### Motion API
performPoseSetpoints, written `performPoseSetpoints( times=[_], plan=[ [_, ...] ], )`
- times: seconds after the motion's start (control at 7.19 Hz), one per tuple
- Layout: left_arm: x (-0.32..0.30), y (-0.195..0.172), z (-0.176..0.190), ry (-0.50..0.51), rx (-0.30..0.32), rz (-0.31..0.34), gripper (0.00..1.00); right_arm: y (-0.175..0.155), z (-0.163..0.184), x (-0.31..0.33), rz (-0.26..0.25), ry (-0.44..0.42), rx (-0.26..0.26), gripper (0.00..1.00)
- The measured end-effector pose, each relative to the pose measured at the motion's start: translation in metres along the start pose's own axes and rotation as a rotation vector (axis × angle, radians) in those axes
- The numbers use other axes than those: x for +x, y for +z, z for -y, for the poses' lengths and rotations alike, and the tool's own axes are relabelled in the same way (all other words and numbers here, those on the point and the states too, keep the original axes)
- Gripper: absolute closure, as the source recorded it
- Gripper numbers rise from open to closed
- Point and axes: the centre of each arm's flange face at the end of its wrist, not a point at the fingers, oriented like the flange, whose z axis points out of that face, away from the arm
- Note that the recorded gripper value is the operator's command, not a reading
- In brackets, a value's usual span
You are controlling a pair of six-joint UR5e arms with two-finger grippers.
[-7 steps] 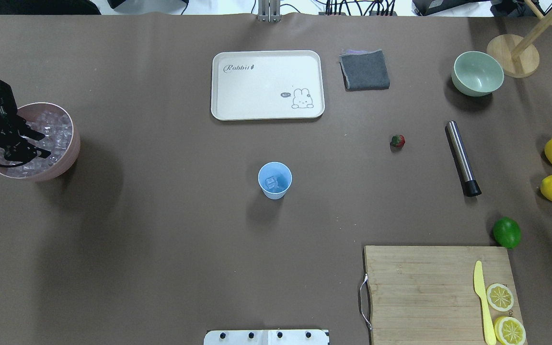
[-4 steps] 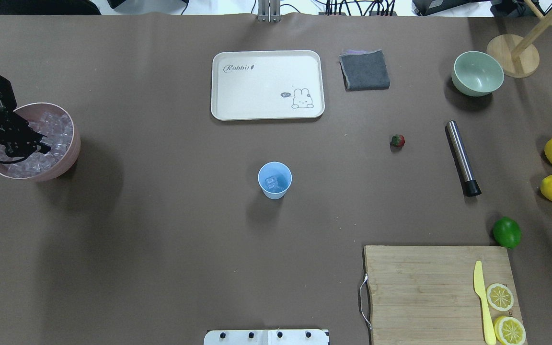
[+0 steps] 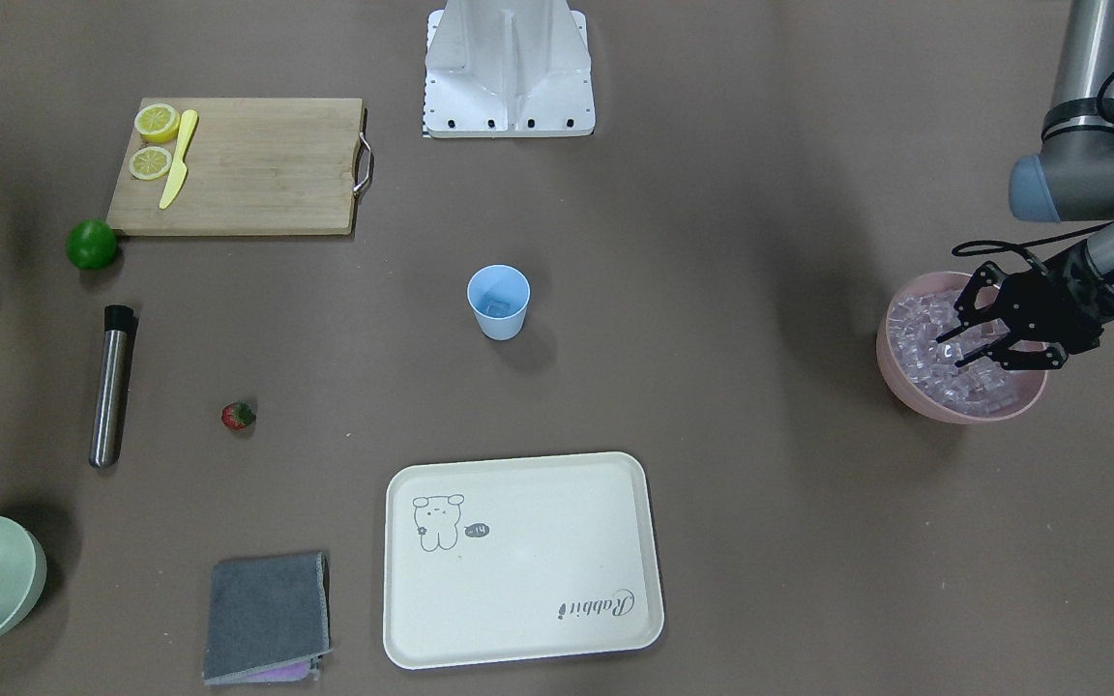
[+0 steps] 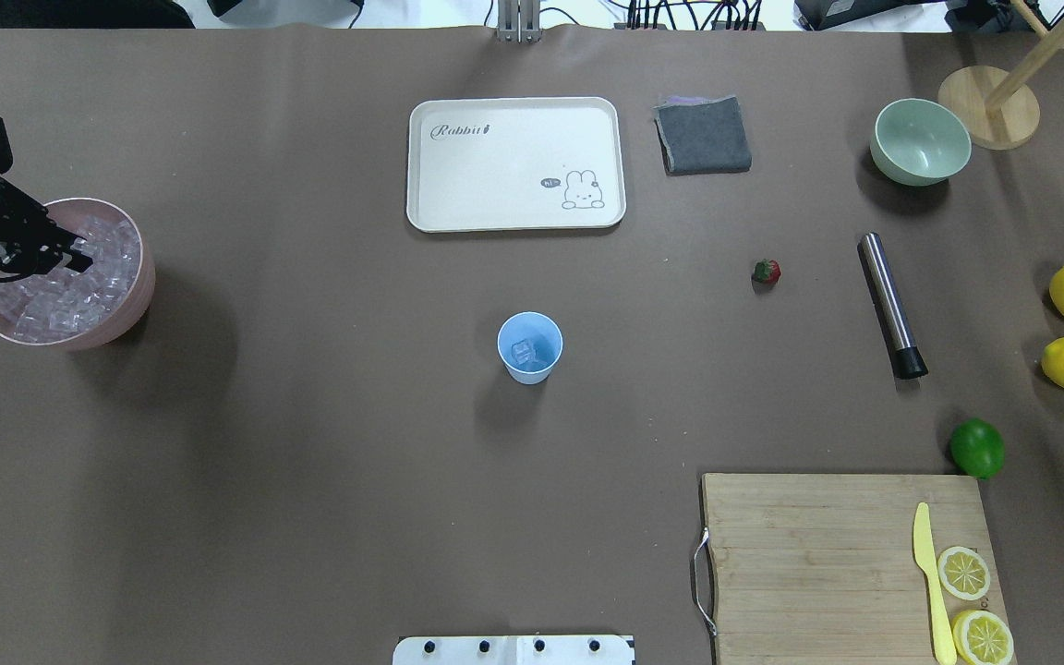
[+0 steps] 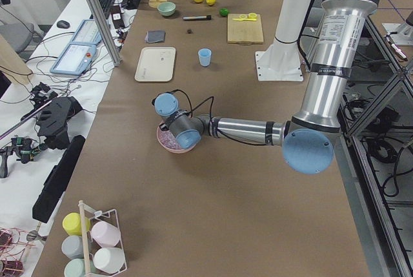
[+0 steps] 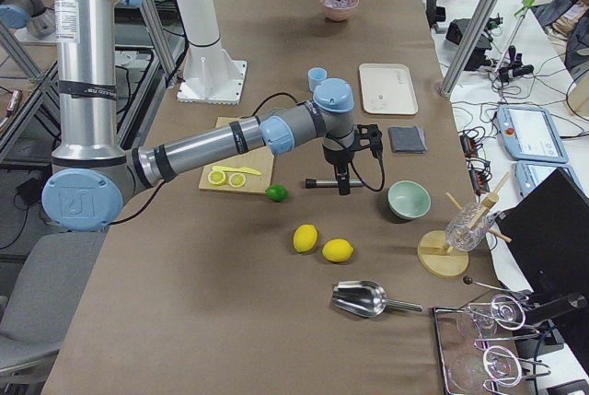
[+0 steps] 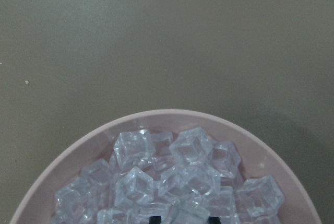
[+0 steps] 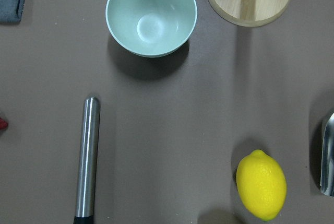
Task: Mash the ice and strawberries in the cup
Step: 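Close the left gripper on an ice cube and lift it from the bowl, then carry the ice cube with the left gripper over the blue cup and release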
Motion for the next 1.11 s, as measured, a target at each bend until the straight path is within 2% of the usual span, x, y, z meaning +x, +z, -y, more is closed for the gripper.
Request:
performPoseSetpoints(
  times=[0.28,0.7,0.97,1.11],
  plan=[
    [0.007,-0.007,0.041,-0.071,0.044,-0.007,1.00,0.000,0.004,-0.004,0.002,-0.013,0.003,0.00],
    [0.048,-0.015,0.132,-0.269,0.123,-0.049,1.00,0.003,0.019,-0.025,0.008,-0.055,0.013,0.00],
    [0.086,0.000,0.189,-0.362,0.159,-0.070,1.00,0.006,0.023,-0.032,-0.003,-0.071,0.016,0.00],
    [0.114,0.025,0.219,-0.394,0.183,-0.060,1.00,0.007,0.023,-0.034,-0.015,-0.077,0.020,0.00]
  ],
)
